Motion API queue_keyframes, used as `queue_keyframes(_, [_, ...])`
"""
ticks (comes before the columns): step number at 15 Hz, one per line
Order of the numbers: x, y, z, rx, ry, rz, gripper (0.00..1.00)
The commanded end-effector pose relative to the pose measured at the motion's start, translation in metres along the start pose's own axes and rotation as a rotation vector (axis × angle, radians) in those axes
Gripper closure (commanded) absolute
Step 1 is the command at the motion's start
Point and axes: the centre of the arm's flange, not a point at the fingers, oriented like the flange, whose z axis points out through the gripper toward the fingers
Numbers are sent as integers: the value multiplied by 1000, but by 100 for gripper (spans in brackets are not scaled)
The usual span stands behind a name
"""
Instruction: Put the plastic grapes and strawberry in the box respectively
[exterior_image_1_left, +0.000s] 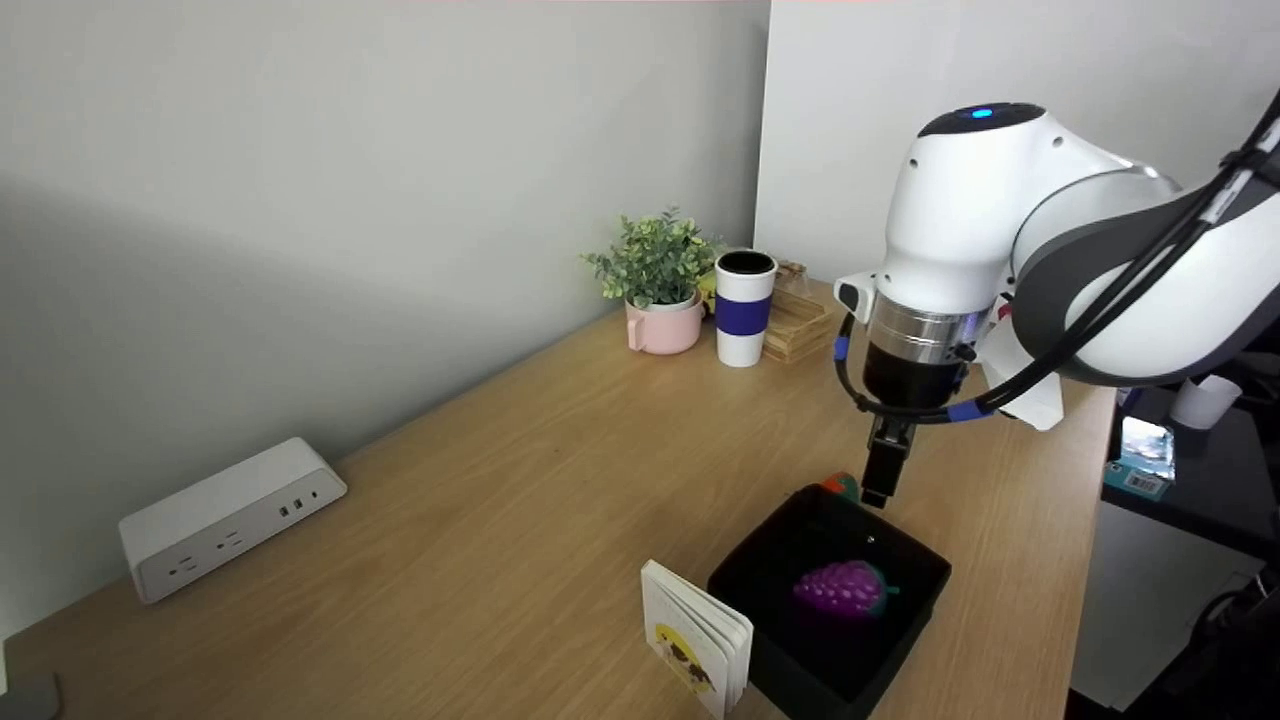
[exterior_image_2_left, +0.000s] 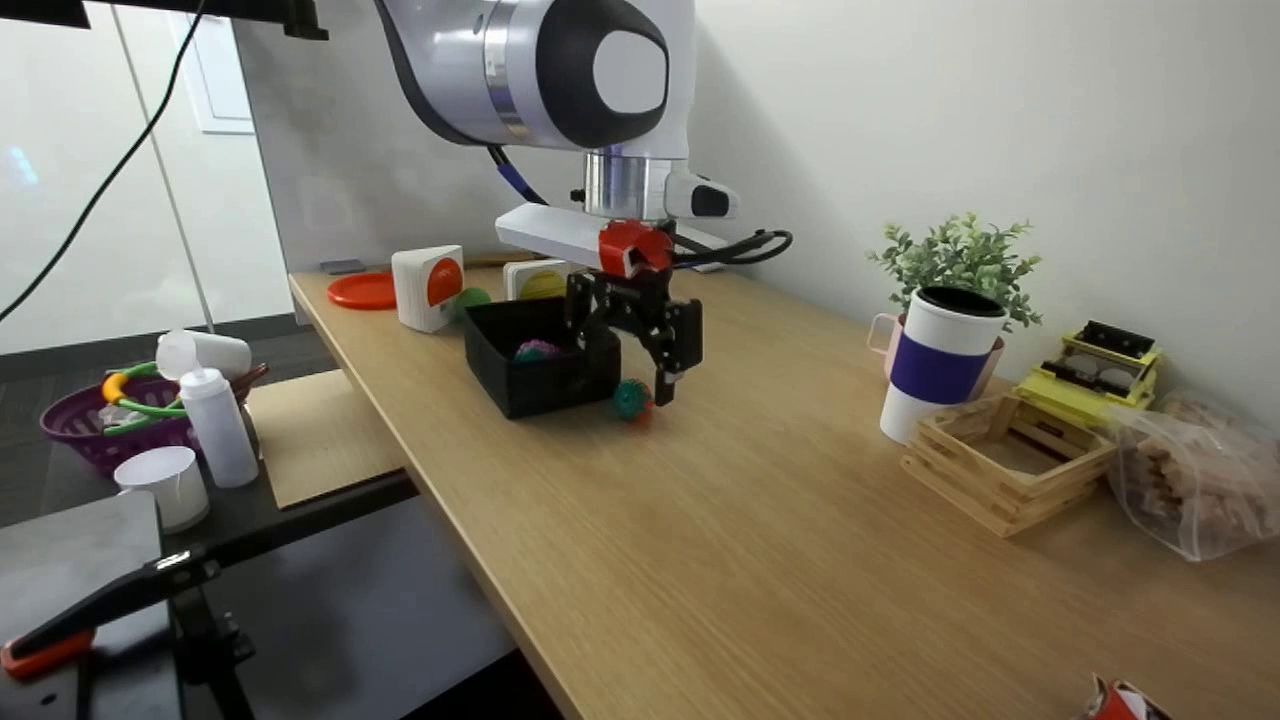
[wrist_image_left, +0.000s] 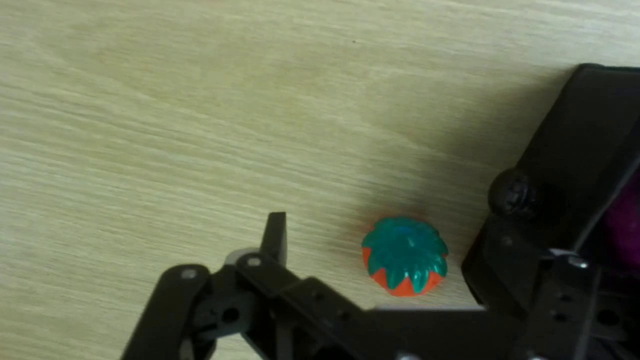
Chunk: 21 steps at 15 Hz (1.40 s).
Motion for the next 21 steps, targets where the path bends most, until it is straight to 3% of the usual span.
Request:
queue_keyframes(1, [11,9,12,5,58,-52,0])
queue_keyframes(9, [31,13,12,17,178,-57,0])
queue_keyframes(21, [46,1,17,148,182,8,0])
